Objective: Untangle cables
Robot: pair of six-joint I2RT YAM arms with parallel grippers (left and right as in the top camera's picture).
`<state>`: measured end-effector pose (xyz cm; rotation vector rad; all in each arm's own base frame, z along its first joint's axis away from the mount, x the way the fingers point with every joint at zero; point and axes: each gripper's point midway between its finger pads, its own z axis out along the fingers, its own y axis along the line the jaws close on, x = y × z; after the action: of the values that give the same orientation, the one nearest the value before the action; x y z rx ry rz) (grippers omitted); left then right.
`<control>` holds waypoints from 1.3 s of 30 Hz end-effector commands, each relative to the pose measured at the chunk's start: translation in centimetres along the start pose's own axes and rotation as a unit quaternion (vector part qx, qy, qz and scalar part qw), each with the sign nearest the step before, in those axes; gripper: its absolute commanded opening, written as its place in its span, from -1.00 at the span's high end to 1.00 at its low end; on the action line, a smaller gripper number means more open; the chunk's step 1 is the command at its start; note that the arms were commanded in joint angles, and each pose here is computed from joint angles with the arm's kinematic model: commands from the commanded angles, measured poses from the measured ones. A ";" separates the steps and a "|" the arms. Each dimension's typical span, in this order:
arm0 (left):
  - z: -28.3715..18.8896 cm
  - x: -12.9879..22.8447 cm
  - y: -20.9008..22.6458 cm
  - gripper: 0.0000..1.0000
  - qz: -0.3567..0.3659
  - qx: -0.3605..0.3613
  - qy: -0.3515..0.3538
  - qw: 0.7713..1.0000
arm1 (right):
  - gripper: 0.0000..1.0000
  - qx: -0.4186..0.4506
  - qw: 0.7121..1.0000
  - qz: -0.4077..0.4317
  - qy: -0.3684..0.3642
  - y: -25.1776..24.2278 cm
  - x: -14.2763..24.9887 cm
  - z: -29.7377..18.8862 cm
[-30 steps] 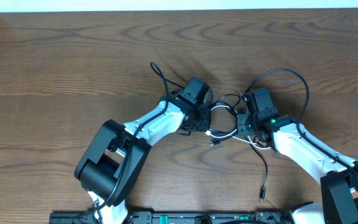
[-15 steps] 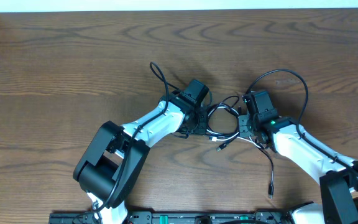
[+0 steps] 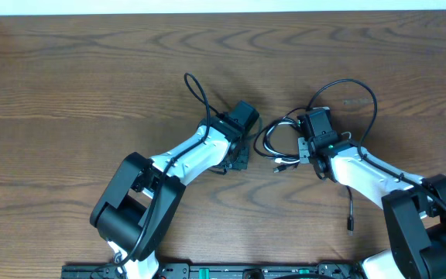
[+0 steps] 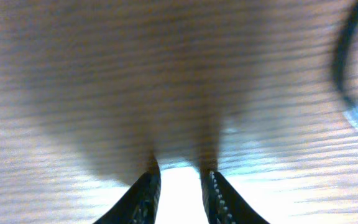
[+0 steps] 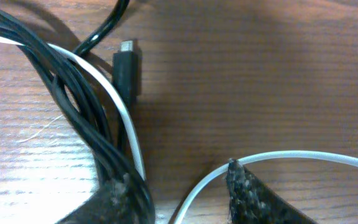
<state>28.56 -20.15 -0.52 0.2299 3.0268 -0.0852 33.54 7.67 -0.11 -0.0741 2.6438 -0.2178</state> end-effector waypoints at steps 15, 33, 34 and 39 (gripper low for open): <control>-6.3 -1.7 -3.5 0.13 0.035 0.100 -0.037 0.994 | 0.29 -0.100 0.995 0.010 -0.026 2.0 -0.9 -3.8; -4.3 -2.1 -5.4 0.11 0.042 0.137 -0.026 0.989 | 0.17 -0.121 0.992 0.020 0.020 1.4 1.0 -4.4; -4.2 -2.0 -5.5 0.11 0.043 0.137 -0.025 0.989 | 0.18 -0.117 0.993 0.019 0.025 1.4 1.2 -3.9; -3.2 -1.3 -6.2 0.11 0.053 0.134 -0.012 0.990 | 0.23 -0.103 0.994 0.017 0.035 1.4 1.6 -2.0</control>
<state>29.14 -25.47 4.00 0.3677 2.9423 -0.4766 31.04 9.69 1.62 -0.0960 2.7133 0.0987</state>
